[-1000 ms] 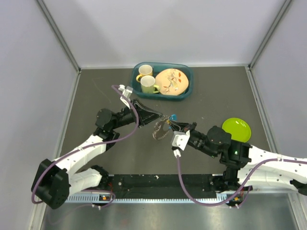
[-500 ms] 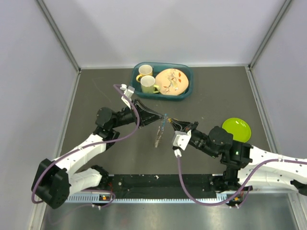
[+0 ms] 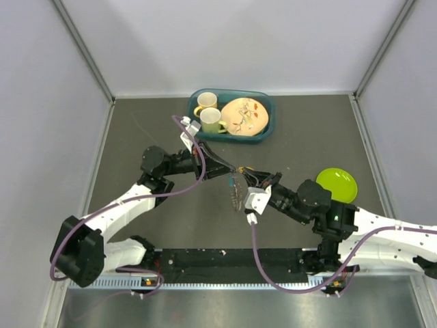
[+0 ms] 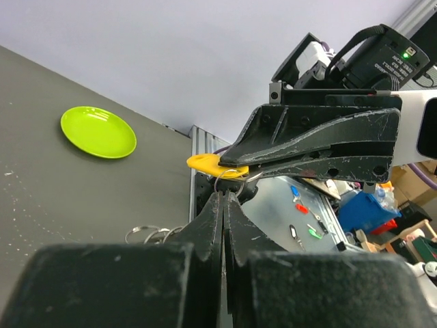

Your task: Remove the keys from the keyring

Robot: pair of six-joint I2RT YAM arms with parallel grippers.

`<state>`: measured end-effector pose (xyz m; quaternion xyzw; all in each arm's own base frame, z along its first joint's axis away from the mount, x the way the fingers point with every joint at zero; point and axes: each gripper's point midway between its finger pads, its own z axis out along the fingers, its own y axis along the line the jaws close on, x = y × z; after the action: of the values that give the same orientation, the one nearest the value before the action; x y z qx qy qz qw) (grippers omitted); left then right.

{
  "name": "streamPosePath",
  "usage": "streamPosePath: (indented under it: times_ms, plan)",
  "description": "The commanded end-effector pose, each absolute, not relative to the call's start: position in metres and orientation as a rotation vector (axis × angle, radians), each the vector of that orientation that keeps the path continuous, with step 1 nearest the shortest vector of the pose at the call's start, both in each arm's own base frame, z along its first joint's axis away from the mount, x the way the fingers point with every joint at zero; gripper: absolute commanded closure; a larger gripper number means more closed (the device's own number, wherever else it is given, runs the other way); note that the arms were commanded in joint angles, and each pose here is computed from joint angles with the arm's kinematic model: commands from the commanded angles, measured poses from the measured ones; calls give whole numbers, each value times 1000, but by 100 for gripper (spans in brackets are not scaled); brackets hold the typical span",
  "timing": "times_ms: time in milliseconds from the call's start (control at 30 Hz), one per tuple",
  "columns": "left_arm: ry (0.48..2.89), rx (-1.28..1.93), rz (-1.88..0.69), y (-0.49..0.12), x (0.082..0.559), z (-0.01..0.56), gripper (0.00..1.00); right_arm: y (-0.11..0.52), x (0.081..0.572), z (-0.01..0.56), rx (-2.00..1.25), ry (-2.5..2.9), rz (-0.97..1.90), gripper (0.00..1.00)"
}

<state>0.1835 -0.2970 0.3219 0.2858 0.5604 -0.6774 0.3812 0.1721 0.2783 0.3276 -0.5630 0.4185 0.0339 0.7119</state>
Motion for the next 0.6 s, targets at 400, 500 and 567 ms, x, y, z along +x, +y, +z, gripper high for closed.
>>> streamPosePath:
  times_ms: [400,500,567]
  plan:
    - [1278,921,-1795,-305,181,347,100,271,175,369,-1140,978,115,100]
    - [1243,943,-1821,-303,179,349,100,266,177,366,-1135,1015,109,100]
    - [1231,949,-1841,-302,182,348,100,263,178,364,-1122,1045,110,100]
